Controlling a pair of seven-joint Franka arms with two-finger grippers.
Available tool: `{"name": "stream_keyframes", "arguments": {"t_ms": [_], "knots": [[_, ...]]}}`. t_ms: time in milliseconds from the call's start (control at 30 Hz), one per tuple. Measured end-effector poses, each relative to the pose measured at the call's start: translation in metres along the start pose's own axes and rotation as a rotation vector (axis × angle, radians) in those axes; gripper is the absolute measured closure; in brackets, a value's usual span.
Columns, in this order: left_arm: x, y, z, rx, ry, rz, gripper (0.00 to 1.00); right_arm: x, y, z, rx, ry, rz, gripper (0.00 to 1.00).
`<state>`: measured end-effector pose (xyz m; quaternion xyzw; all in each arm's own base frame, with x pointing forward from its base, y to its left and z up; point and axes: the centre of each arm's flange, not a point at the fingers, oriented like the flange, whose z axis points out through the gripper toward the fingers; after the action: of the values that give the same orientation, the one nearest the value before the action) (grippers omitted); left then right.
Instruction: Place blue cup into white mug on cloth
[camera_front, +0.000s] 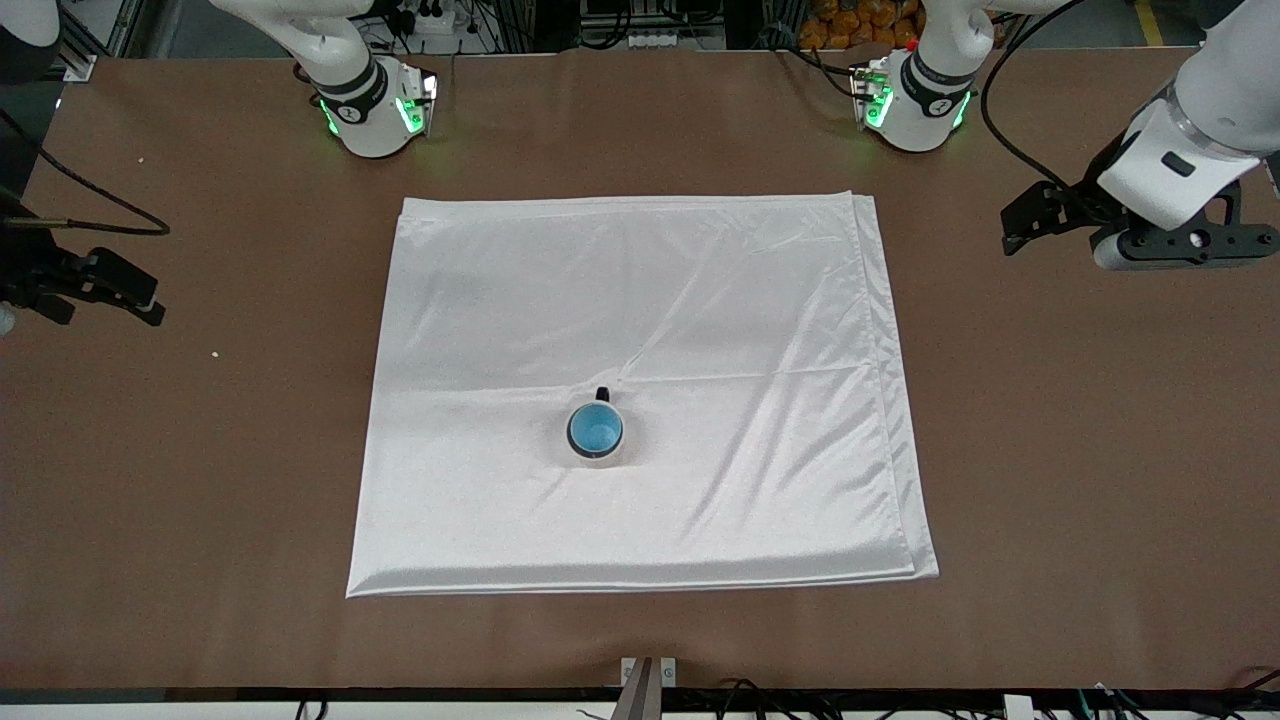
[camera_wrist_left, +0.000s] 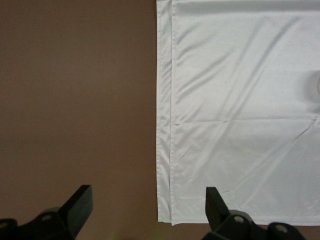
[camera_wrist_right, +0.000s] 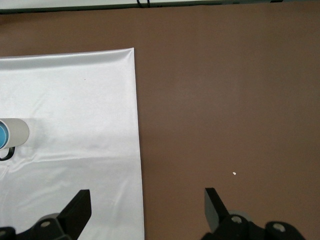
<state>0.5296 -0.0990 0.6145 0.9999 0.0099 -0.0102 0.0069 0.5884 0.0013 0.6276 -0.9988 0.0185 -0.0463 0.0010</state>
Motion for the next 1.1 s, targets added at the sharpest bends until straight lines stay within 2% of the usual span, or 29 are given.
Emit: {"name": "stream_keyframes", "arguments": {"t_ms": [300,1100], "knots": [[0.000,-0.017,-0.006,-0.002,0.011,-0.029,0.00,0.000,0.000,0.000,0.000,0.000,0.000,0.00],[0.001,-0.009,-0.011,0.015,0.035,-0.010,0.00,0.000,-0.002,0.001,0.001,-0.001,-0.004,0.00]]}}
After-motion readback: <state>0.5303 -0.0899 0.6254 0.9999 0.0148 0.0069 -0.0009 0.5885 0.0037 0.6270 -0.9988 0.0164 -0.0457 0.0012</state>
